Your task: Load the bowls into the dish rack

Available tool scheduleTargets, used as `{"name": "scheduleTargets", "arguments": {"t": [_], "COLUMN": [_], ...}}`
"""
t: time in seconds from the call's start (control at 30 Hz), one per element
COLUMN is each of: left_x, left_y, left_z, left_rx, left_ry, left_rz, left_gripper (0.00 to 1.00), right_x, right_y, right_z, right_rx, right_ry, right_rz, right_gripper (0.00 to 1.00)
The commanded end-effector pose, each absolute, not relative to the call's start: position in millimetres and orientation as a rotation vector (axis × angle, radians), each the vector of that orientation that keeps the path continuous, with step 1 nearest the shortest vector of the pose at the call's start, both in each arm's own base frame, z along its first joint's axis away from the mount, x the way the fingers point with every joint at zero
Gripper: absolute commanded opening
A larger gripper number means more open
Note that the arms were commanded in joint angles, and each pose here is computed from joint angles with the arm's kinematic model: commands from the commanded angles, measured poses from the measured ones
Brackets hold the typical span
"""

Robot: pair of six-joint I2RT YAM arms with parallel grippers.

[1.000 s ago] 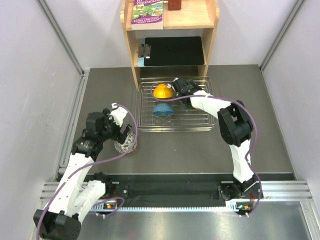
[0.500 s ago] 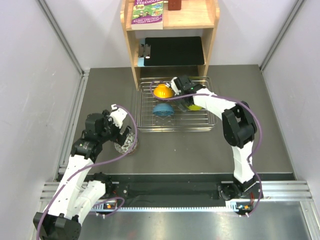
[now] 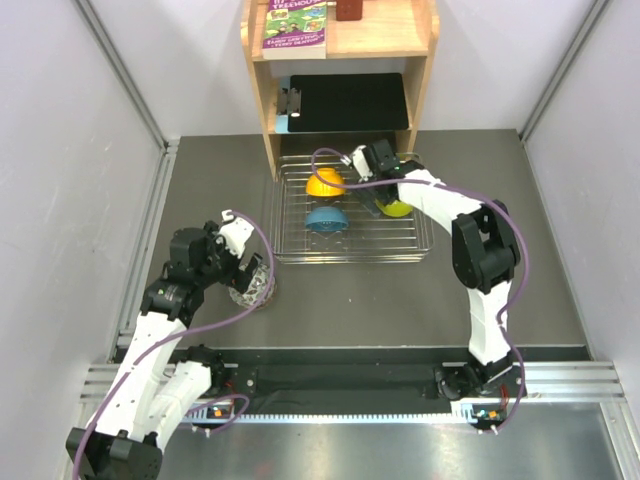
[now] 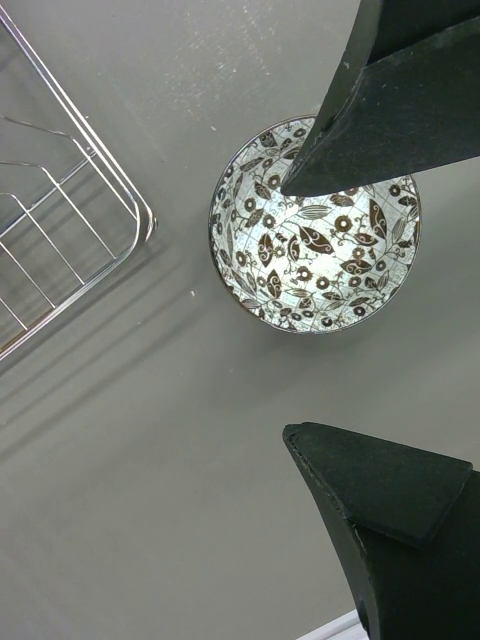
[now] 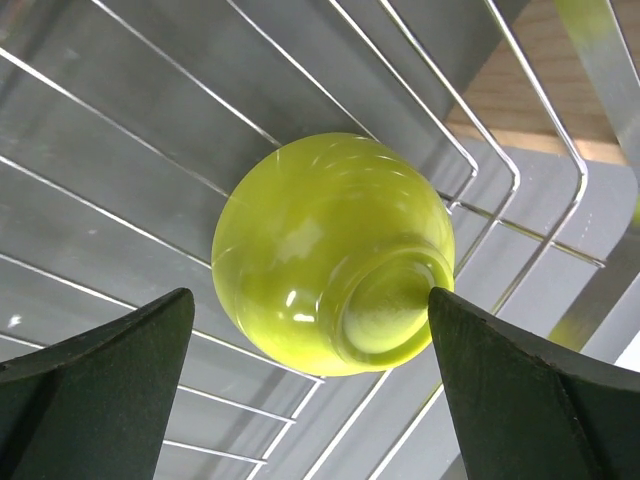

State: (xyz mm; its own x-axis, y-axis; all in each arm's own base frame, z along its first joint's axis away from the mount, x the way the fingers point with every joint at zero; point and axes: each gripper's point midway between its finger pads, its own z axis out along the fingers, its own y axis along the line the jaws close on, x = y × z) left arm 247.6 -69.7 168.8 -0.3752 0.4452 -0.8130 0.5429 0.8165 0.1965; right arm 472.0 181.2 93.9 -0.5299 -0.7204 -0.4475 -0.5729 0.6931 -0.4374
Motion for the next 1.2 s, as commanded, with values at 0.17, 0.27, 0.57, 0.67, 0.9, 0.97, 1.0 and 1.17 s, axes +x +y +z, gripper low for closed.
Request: {"name": "scheduleTargets", "arguments": {"t": [0.17, 0.27, 0.57, 0.67, 0.9, 0.97, 1.0, 1.17], "left_x": [244.6, 243.9, 250.2, 251.4, 250.7, 249.2, 247.9, 251.2], "left_y": [-66.6, -64.8, -60.2, -59.5, -57.9, -57.3, -57.0, -54.1], "left_z": [167.1, 165.1, 158.1, 154.7, 156.2, 159.7, 158.3, 143.8], "left_rx": [0.722, 0.720, 0.714, 0.714, 0.721, 0.719, 0.721, 0.744], "left_ry": [2.020, 2.020, 2.043, 2.051, 2.061, 2.049, 2.051, 2.091], "left_rz": [-0.114, -0.102, -0.069, -0.064, -0.056, -0.051, -0.051, -0.032], "left_gripper": [0.99, 0.99, 0.99, 0.99, 0.99, 0.99, 0.99, 0.99], "right_x": [496.6, 496.5, 506.8, 509.3, 502.5, 492.8, 485.3, 436.5], "right_y": [165.3, 166.7, 181.9, 189.7, 204.7, 206.9, 211.7, 217.2], "right_z": [103.8, 108.7, 138.9, 139.7, 141.5, 137.3, 147.5, 174.7], "right_rx": [-0.937, -0.939, -0.921, -0.934, -0.954, -0.970, -0.980, -1.047], "right_ry": [2.263, 2.254, 2.185, 2.187, 2.196, 2.204, 2.185, 2.172], "right_rz": [-0.367, -0.356, -0.310, -0.273, -0.157, -0.124, -0.078, 0.108], "right_gripper": [1.00, 1.00, 0.99, 1.00, 1.00, 1.00, 1.00, 1.00]}}
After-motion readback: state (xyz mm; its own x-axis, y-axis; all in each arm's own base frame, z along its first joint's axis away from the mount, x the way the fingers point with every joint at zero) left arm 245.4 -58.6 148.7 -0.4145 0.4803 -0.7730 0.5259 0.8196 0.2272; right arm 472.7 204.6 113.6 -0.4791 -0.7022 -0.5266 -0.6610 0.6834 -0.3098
